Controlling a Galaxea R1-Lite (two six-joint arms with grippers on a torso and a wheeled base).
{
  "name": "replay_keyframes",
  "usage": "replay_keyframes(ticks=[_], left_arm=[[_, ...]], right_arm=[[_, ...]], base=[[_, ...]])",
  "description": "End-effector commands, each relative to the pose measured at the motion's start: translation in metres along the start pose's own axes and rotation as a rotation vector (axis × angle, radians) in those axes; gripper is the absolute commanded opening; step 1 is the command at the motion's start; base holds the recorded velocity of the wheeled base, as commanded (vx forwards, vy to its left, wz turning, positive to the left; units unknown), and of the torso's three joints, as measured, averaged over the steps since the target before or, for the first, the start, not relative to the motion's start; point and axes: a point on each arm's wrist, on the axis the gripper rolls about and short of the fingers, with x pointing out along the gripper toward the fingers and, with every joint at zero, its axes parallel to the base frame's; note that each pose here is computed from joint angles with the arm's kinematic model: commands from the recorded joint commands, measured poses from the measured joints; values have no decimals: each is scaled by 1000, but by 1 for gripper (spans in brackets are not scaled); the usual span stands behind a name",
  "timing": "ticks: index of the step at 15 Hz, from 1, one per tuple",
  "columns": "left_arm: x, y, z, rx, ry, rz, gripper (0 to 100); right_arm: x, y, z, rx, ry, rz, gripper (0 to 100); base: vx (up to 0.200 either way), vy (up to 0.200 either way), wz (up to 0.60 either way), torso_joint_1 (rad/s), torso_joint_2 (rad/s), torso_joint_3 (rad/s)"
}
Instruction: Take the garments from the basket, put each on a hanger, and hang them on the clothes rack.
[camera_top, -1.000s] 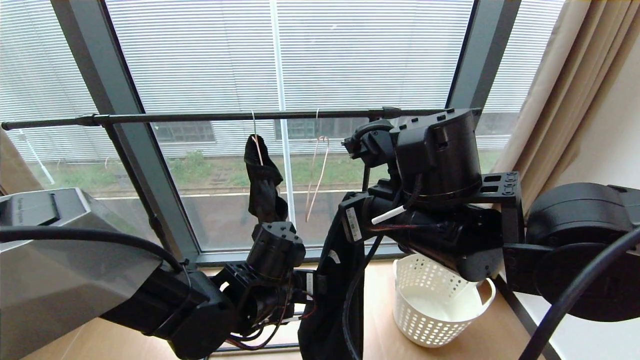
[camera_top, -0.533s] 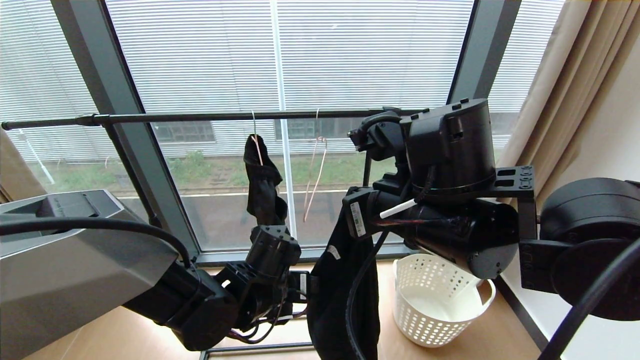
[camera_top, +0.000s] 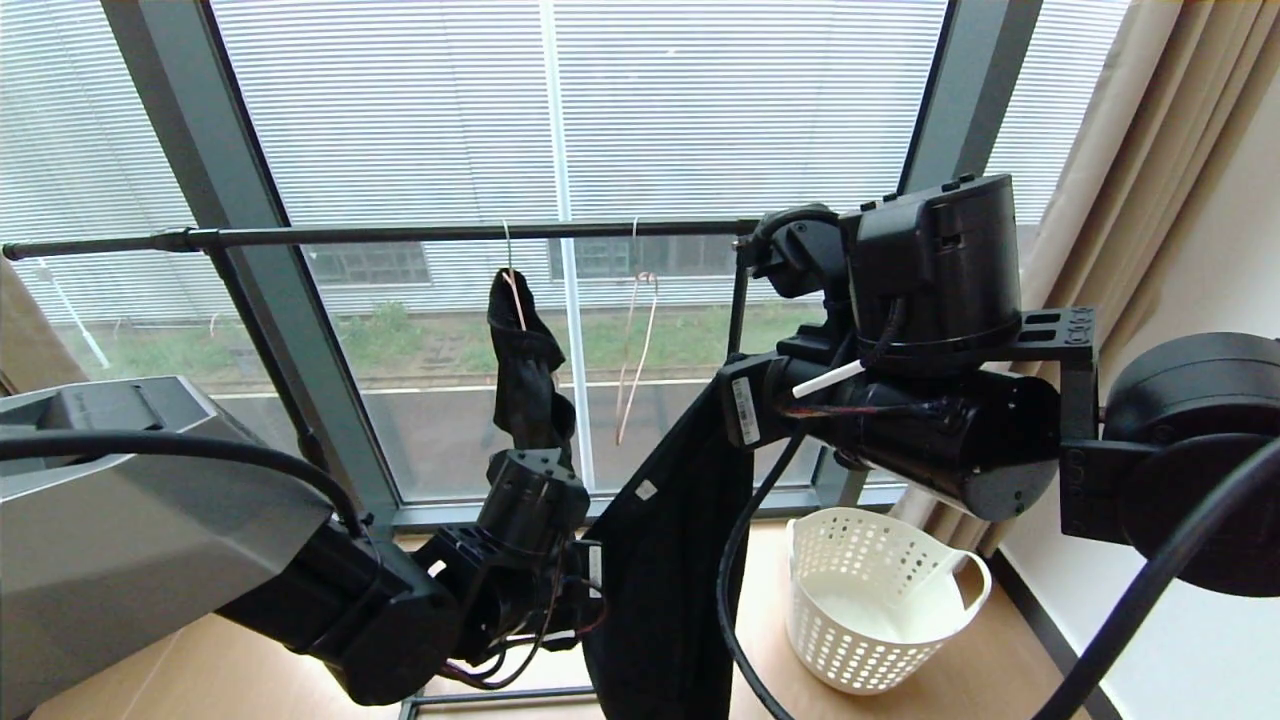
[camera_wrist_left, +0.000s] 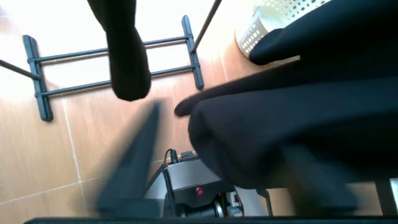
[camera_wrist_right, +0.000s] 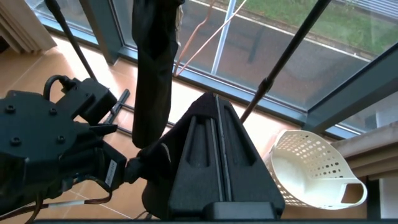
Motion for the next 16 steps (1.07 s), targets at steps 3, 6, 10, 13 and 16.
replay_keyframes(ticks=[3, 6, 10, 13, 16], left_arm=[[-42, 2, 19, -21, -91, -38, 0], [-65, 14, 37, 48, -170, -30, 0], [-89, 11, 64, 65, -169, -22, 0], [-109, 1, 92, 73, -161, -29, 0], [-123, -7, 111, 107, -129, -32, 0]], right_arm=[[12, -30, 3, -24, 8, -91, 0], [16, -39, -1, -72, 28, -118, 0], [12, -51, -15, -198, 79, -152, 0], [8, -53, -22, -245, 81, -150, 0], [8, -52, -24, -247, 51, -152, 0]], base=[[0, 0, 0, 0, 0, 0], [0, 0, 0, 0, 0, 0], [0, 0, 0, 0, 0, 0], [0, 0, 0, 0, 0, 0], [0, 0, 0, 0, 0, 0]])
